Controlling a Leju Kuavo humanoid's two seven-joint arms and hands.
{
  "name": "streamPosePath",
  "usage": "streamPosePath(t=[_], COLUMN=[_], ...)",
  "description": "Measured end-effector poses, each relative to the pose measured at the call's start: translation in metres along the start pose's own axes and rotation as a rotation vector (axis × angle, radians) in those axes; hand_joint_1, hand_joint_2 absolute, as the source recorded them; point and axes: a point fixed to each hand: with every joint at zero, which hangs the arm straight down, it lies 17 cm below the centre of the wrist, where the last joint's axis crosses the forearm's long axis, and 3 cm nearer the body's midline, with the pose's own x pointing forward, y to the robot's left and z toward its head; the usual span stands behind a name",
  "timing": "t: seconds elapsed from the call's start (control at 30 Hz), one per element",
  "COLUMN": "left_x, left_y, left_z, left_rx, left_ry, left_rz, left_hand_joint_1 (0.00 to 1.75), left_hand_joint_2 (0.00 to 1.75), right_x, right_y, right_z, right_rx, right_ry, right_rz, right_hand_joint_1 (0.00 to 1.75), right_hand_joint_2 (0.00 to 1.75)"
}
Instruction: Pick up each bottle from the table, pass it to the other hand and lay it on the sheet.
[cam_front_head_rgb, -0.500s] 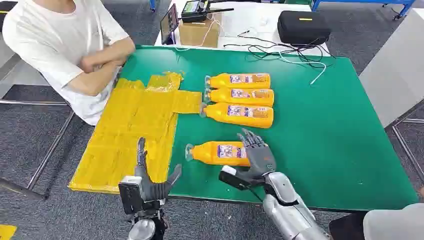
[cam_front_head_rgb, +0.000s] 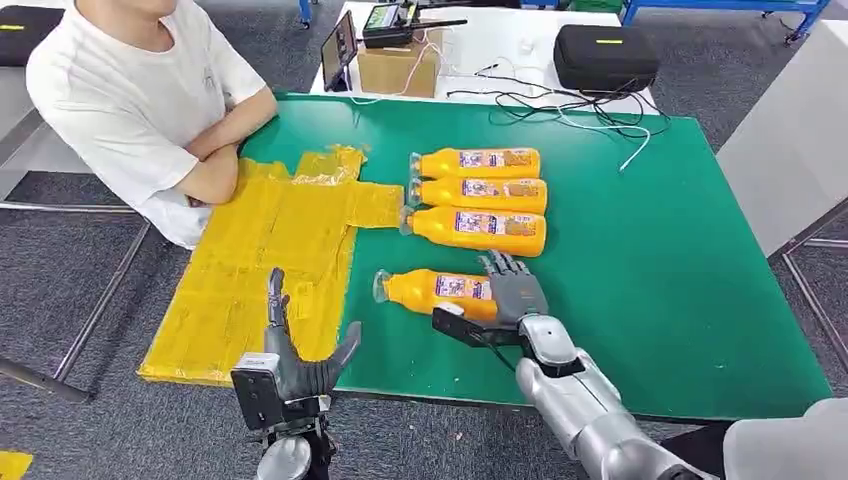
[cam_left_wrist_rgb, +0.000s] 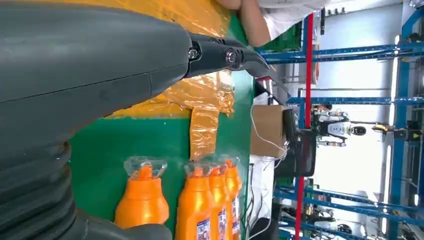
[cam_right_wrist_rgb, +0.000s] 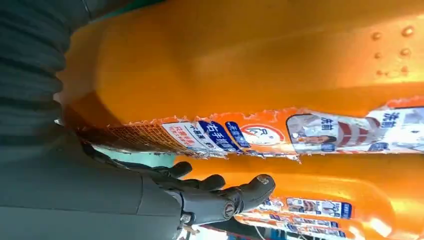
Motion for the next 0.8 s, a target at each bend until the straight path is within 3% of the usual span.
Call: streamPosePath(t=[0.03,0.07,0.1,0.4,0.6,0.8], left_x=[0.0,0.0,0.0,0.002,0.0,-0.011], left_y=[0.0,0.0,0.0,-0.004,-0.008,0.003], left_z=[0.0,0.0,0.0,-0.001,-0.002,-0.005], left_rx=[0.0,0.0,-0.001,-0.023,-0.038,0.035], left_ry=[0.0,0.0,-0.001,-0.001,0.019,0.1], left_rz=[0.0,0.0,-0.001,-0.003,0.047,0.122], left_hand_joint_1=[0.0,0.0,0.0,0.0,0.0,0.0], left_hand_joint_2=[1.75,1.75,1.75,1.75,1.75,1.75], right_x=[0.0,0.0,-0.001,0.003,0.022,0.029], right_y=[0.0,0.001,0.003,0.011,0.015,0.01], right_z=[0.0,-0.001,-0.001,-0.006,-0.004,0.0], right_rx=[0.002,0.006,0.017,0.126,0.219,0.213], right_ry=[0.002,0.004,0.011,0.009,-0.123,-0.175], right_rz=[0.002,0.004,0.008,0.009,-0.205,-0.416], right_hand_joint_1=[1.57,1.61,1.75,1.75,1.75,1.75], right_hand_joint_2=[1.75,1.75,1.75,1.75,1.75,1.75])
